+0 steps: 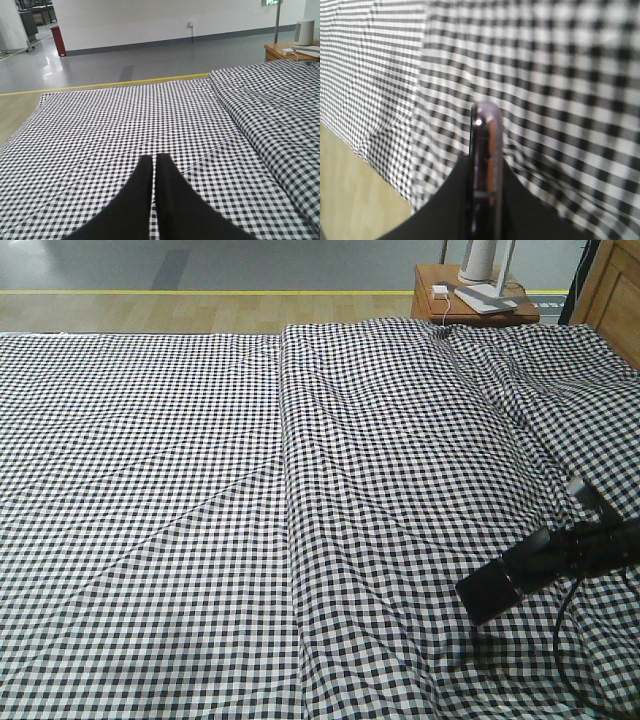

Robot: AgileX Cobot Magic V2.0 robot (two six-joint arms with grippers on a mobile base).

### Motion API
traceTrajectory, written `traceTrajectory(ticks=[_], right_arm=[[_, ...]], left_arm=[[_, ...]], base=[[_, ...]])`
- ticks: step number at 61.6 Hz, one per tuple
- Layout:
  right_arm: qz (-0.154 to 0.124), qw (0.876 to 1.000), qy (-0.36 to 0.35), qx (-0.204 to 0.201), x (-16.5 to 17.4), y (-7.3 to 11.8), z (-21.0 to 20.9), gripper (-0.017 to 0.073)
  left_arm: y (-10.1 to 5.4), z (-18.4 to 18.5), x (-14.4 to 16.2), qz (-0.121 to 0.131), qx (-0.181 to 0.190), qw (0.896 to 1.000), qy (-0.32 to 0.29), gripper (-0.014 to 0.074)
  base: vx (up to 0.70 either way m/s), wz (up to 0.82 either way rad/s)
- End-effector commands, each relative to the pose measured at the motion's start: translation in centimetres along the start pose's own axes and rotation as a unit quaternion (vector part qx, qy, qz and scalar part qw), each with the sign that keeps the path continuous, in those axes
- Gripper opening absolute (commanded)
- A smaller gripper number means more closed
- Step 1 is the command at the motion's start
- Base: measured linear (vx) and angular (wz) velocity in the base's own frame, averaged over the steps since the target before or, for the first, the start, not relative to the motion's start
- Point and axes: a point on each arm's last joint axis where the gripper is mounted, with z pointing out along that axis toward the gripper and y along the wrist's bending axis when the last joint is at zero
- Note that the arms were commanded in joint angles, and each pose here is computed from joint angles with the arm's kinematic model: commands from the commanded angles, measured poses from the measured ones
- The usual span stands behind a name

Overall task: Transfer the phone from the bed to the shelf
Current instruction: 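Close the right gripper on the black phone's edge, then lift the black phone up off the bed with the right gripper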

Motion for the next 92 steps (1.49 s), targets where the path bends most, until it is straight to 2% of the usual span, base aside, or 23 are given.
traceTrajectory(ticks=[1, 15, 30, 41, 53, 60, 74, 83, 92], right_arm=[[-0.061, 0.996, -0.027, -0.057, -1.5, 5.7, -3.3, -0.0003], [-0.138, 0.985, -0.09, -0.051, -1.4, 13.7, -7.5, -0.0003], [-0.251, 0.955, -0.154, -0.046, -1.6, 23.5, -11.1, -0.0003], [-0.33, 0.929, -0.146, -0.075, -0.9, 30.1, -10.2, -0.0003], [-0.379, 0.903, -0.142, -0.14, 0.2, 36.2, -8.4, -0.0003], [-0.404, 0.887, -0.133, -0.178, 1.2, 39.2, -7.4, -0.0003], [-0.451, 0.856, -0.105, -0.232, 3.8, 43.9, -6.1, -0.0003], [-0.474, 0.835, -0.09, -0.264, 5.6, 46.4, -5.6, -0.0003], [-0.495, 0.818, -0.084, -0.28, 7.1, 48.1, -6.0, -0.0003]], left_arm=[[0.2, -0.3, -1.4, -0.007, -0.004, 0.999, -0.052, 0.0001], [0.2, -0.3, -1.4, -0.007, -0.004, 0.999, -0.052, 0.0001], [0.2, -0.3, -1.4, -0.007, -0.004, 0.999, -0.052, 0.0001], [0.2, -0.3, -1.4, -0.007, -0.004, 0.999, -0.052, 0.0001], [0.2, -0.3, -1.4, -0.007, -0.004, 0.999, -0.052, 0.0001], [0.2, -0.3, -1.4, -0.007, -0.004, 0.999, -0.052, 0.0001], [0.2, -0.3, -1.4, -0.007, -0.004, 0.999, -0.052, 0.0001], [0.2, -0.3, -1.4, -0.007, -0.004, 0.999, -0.052, 0.0001], [0.2, -0.3, -1.4, -0.007, -0.004, 0.999, -0.052, 0.0001]], base=[[0.0, 0.0], [0.0, 0.0], [0.0, 0.0], [0.0, 0.0], [0.0, 0.0], [0.0, 0.0], [0.0, 0.0], [0.0, 0.0], [0.0, 0.0]])
